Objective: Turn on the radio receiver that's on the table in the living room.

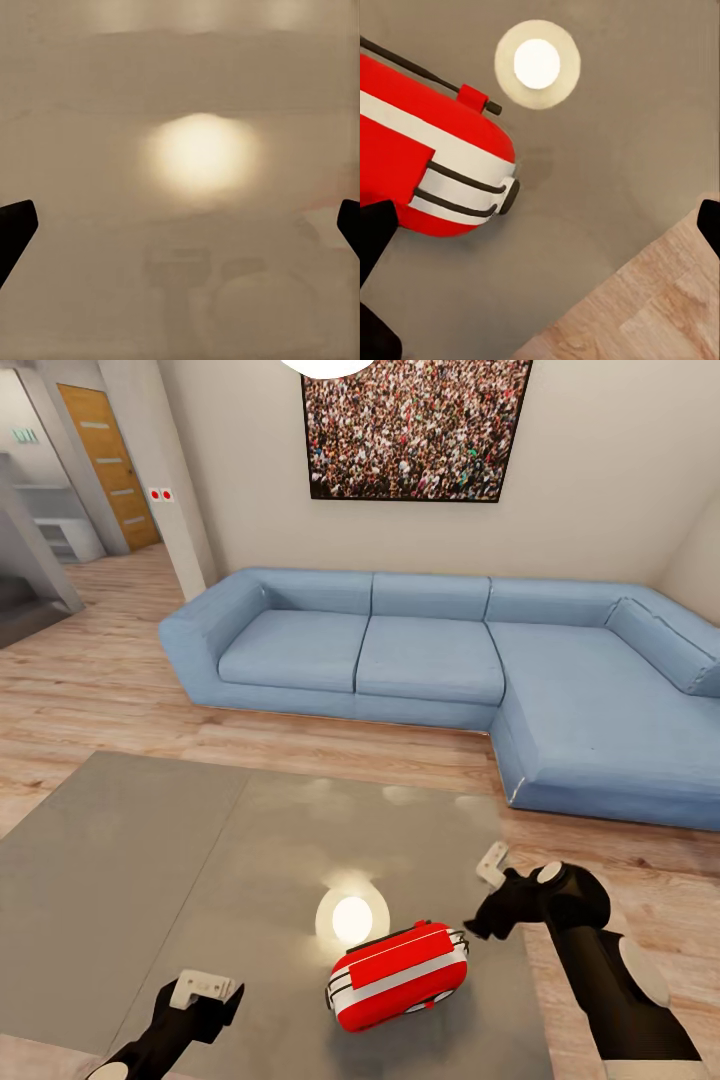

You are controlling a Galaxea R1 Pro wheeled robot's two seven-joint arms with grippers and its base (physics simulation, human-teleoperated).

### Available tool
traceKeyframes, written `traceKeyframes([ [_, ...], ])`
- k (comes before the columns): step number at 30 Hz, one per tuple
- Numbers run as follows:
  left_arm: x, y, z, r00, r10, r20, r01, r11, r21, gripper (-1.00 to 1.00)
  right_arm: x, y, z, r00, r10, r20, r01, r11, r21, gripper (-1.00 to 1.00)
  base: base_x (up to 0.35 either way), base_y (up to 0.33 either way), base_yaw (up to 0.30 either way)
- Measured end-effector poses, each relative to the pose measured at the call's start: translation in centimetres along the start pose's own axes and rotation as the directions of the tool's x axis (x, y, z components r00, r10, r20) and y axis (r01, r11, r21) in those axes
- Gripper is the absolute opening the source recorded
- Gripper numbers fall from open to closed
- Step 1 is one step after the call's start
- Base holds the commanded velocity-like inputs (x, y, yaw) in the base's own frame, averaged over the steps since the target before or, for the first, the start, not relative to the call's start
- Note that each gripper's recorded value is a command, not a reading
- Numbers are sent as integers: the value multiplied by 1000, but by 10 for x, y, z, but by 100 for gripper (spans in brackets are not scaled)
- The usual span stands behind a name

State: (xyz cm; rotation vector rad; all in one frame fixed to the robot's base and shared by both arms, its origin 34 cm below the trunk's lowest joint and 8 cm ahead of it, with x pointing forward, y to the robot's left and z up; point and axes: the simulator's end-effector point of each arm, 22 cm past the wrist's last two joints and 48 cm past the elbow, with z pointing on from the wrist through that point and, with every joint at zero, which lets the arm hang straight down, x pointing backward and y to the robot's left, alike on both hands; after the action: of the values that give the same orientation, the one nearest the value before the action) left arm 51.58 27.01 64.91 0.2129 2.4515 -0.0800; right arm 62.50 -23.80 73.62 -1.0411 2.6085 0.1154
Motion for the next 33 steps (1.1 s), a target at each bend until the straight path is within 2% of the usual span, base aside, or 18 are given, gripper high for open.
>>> traceKeyframes([
  [1, 0, 0, 0, 1000, 0, 0, 0, 1000, -1, 100, -3, 6, -3, 1000, -3, 8, 3, 1000, -28, 100, 0, 0, 0],
  [7, 0, 0, 0, 1000, 0, 0, 0, 1000, -2, 100, -8, 19, -6, 1000, -7, 20, 9, 997, -80, 100, 0, 0, 0],
  [14, 0, 0, 0, 1000, 0, 0, 0, 1000, -3, 100, -38, 31, -11, 995, -81, 50, 86, 989, -119, 100, 0, 0, 0],
  [15, 0, 0, 0, 1000, 0, 0, 0, 1000, -3, 100, -44, 37, -10, 993, -104, 53, 110, 986, -127, 100, 0, 0, 0],
  [18, 0, 0, 0, 1000, 0, 1, 0, 1000, -3, 100, -46, 44, -9, 991, -124, 51, 129, 982, -137, 100, 0, 0, 0],
  [28, -1, -2, 0, 1000, -4, 2, 4, 1000, -1, 100, -46, 52, -5, 989, -142, 44, 147, 977, -154, 100, 0, 0, 0],
  [33, -1, -4, 1, 1000, -7, 3, 7, 1000, 0, 100, -49, 72, 7, 991, -127, 36, 132, 970, -204, 100, 0, 0, 0],
])
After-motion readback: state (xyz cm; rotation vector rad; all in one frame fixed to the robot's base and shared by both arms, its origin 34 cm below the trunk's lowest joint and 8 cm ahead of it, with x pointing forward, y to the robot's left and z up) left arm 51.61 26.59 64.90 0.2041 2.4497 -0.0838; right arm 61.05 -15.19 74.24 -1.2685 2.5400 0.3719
